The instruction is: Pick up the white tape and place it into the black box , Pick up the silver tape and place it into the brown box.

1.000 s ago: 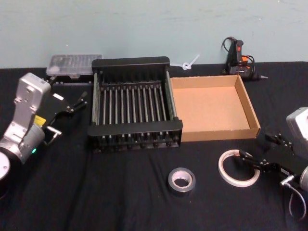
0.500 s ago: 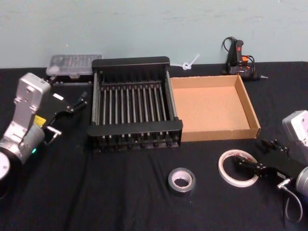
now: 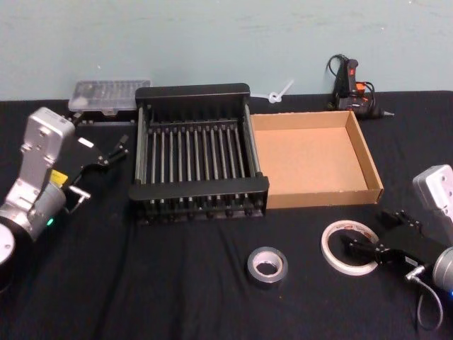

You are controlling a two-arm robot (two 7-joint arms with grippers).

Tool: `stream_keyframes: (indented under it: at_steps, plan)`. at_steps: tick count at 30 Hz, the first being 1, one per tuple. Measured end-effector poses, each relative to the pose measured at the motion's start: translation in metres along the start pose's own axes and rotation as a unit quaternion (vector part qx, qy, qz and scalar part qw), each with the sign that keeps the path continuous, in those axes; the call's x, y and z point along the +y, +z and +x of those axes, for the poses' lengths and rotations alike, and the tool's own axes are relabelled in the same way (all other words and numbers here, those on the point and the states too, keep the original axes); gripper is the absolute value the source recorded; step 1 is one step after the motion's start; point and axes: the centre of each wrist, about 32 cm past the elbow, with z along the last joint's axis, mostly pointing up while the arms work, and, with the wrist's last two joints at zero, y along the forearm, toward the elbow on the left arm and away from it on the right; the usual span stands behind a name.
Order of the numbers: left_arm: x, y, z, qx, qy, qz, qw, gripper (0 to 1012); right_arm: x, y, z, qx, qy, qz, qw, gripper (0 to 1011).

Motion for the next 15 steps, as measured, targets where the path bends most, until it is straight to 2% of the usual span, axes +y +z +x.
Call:
stream_keyframes:
  at_steps: [15]
  plan:
    - [0.0, 0.0, 0.0, 0.0, 0.0, 0.0, 1.0, 1001, 0.0014, -0.0021, -0.0024, 0.002, 0.014, -0.004, 0.9999, 1002]
